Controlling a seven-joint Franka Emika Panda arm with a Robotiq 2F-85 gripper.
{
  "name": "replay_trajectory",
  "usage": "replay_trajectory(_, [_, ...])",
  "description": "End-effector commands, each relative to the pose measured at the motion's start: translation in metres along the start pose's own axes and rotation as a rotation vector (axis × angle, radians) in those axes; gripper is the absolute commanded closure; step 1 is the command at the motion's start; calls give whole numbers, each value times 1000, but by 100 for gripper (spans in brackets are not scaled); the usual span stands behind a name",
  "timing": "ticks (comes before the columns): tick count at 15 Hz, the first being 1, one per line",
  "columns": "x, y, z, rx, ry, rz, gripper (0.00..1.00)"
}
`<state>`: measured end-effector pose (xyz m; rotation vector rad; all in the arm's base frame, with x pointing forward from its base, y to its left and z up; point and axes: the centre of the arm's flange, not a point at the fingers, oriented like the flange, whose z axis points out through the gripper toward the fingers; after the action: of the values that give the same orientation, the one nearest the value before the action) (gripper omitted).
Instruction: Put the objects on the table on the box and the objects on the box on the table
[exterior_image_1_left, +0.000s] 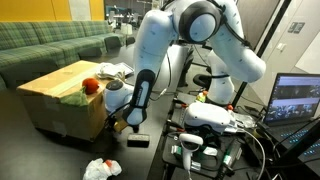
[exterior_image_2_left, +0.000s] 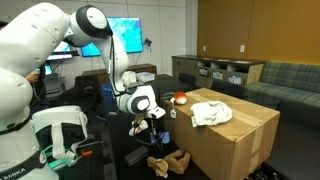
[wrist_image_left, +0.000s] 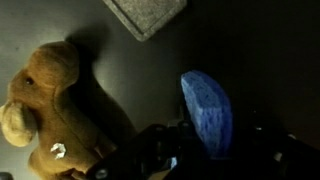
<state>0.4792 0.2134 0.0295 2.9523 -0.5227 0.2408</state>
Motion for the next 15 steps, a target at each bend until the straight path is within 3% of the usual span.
replay_trajectory(1, [-6,23,-71,12,-12,-130,95])
replay_trajectory(9, [51,8,-194,-14,72,-352,97])
replay_trajectory(15, [121,-18,-276,-10,124,-389,97])
